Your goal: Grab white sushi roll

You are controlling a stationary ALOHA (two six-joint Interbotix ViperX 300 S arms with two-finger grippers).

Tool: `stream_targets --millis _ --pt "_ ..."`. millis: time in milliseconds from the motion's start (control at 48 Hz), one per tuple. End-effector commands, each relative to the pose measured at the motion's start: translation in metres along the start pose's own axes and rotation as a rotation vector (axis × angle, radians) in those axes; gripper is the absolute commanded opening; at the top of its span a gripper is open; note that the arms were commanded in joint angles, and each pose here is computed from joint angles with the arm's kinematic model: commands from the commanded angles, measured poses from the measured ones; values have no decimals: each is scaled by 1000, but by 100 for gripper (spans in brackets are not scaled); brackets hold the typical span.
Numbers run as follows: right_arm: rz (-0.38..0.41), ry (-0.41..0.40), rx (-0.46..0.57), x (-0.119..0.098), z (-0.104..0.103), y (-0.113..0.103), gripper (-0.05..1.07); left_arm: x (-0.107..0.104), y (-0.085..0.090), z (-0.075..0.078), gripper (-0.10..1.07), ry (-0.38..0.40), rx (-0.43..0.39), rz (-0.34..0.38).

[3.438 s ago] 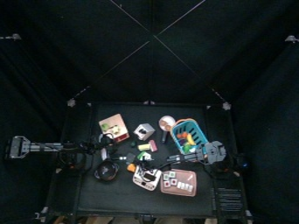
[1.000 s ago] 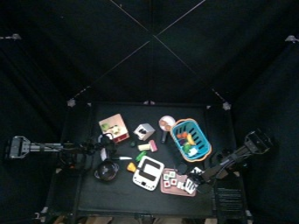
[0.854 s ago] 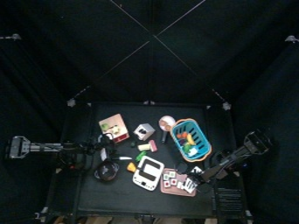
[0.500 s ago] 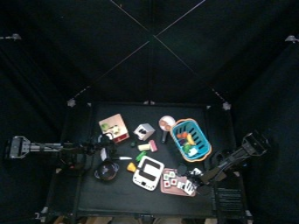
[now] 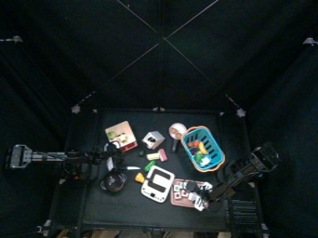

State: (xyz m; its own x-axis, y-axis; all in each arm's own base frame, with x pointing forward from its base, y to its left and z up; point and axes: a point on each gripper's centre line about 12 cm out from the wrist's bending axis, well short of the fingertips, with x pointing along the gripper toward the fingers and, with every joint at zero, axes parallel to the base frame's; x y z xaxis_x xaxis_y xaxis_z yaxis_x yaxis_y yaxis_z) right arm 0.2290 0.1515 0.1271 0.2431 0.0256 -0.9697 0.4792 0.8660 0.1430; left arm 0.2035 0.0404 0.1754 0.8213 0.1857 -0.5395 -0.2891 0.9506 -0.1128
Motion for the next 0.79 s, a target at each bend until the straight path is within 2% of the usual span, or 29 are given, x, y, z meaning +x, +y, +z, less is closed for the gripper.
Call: stream_targets --millis 0,208,458,604,771 --pt "25 -13 -7 -3 3 7 94 0 0 4 82 -11 0 -2" --pt "0 -15 -28 5 3 6 90 0 0 4 82 -11 0 -2" --pt "-18 -14 -30 8 4 3 73 0 0 4 82 -9 0 -1" --pt "0 -23 -27 3 6 7 67 0 0 4 82 -9 0 -1" --pt "15 -37 -17 -11 10 8 67 0 0 4 82 -11 0 -2"
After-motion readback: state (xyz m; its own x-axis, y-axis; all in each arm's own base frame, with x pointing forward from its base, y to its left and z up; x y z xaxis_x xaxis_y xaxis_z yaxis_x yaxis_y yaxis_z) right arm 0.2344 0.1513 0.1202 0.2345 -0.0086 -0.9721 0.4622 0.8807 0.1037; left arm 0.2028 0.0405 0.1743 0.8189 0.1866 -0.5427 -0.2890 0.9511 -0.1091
